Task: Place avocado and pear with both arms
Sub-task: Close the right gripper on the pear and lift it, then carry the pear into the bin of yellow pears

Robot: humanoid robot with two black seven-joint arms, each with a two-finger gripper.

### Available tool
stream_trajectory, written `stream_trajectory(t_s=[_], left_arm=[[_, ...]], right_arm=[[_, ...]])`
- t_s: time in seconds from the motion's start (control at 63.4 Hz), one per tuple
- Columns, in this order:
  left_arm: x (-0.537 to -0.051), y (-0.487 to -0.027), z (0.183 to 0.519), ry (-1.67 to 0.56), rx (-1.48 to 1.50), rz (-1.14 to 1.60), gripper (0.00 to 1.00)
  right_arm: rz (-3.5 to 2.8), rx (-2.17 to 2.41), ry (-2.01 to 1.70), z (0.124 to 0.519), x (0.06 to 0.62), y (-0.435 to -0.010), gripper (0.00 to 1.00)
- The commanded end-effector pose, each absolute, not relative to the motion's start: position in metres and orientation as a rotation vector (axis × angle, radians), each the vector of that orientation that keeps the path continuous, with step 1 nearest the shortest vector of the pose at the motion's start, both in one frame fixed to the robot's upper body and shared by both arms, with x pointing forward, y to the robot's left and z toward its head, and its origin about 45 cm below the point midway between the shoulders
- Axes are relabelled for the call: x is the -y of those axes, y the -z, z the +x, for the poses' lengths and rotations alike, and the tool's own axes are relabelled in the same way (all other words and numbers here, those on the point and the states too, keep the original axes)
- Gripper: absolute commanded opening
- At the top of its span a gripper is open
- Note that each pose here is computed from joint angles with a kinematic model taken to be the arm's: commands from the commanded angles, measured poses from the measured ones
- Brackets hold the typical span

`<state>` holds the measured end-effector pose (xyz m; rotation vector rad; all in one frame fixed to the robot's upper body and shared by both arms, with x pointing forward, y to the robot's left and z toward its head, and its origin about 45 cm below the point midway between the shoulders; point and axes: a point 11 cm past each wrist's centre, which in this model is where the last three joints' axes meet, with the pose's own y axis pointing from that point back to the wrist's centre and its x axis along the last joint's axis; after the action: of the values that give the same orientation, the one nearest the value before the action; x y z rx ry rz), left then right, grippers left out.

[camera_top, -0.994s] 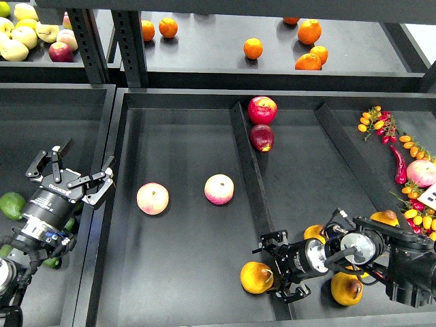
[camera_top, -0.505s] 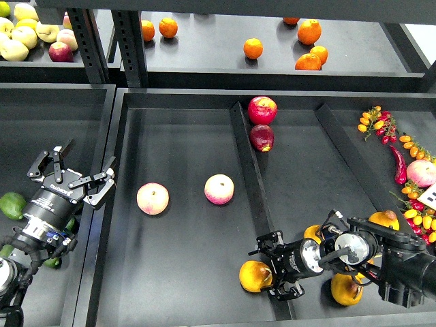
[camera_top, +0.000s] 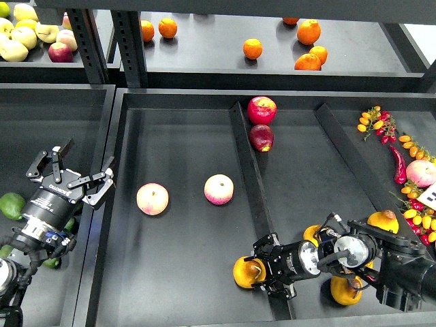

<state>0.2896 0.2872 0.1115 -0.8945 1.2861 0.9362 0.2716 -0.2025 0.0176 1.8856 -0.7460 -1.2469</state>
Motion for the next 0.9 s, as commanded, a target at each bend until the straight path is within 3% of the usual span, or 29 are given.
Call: stream_trajectory(t_s=[0.0, 0.679, 0.884], left_arm=[[-0.287, -0.112, 0.290, -0.937, -1.286, -0.895, 0.99], [-0.287, -0.111, 0.290, -0.936, -1.286, -0.894, 0.99], [-0.284, -0.109, 0.289, -0.932, -1.296, -0.882, 0.99]], right_arm=[[1.890, 0.742, 1.265, 0.268, 0.200, -0.016, 0.36], [2.006, 0.805, 1.325, 0.292, 0.195, -0.043, 0.34], [2.015, 0.878, 1.294, 0.301, 0.233, -0.063, 0.35]])
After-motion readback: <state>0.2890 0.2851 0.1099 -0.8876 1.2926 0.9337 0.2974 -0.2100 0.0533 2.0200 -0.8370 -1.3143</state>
